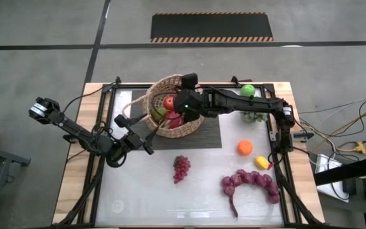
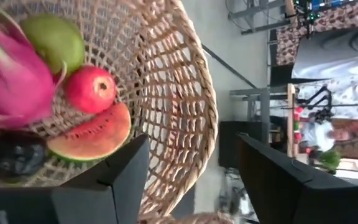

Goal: Build produce basket
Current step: Adjust the basket, then put the purple garlic into the basket

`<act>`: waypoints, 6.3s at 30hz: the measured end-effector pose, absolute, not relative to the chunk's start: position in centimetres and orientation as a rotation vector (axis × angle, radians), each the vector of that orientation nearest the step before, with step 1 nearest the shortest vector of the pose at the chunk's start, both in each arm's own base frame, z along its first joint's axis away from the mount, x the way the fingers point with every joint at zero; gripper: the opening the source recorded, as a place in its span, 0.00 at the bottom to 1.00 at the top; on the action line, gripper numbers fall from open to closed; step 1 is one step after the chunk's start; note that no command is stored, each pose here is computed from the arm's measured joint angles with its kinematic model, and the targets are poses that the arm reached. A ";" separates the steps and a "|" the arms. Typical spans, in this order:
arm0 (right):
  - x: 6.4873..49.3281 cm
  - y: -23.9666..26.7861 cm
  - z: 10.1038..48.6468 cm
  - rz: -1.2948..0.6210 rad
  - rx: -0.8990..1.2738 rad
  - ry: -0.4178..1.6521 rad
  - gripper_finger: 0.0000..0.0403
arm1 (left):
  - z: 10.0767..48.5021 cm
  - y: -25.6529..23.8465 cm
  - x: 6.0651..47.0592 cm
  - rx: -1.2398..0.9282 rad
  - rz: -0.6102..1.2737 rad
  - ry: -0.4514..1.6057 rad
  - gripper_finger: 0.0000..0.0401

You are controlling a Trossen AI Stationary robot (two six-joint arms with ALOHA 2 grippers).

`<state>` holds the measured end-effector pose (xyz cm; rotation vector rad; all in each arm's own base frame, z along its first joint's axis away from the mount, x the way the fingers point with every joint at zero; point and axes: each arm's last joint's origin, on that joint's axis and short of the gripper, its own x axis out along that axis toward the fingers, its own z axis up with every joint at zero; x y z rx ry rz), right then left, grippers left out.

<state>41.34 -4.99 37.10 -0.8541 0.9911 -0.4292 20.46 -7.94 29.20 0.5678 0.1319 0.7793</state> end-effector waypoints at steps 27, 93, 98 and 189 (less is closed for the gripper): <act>35.3 -7.3 39.5 -0.459 -0.383 0.882 0.53 | 29.0 -8.0 20.5 0.573 0.777 0.137 0.76; 22.7 7.4 25.0 0.061 -0.057 0.605 0.63 | 26.3 -5.9 27.9 0.261 0.488 0.390 0.02; 21.7 7.8 23.7 0.177 0.051 0.798 0.65 | 27.2 -6.9 27.9 0.279 0.451 0.368 0.03; 25.0 14.1 18.4 0.289 -0.067 1.336 0.65 | 27.7 -7.4 28.0 0.354 0.422 0.313 0.03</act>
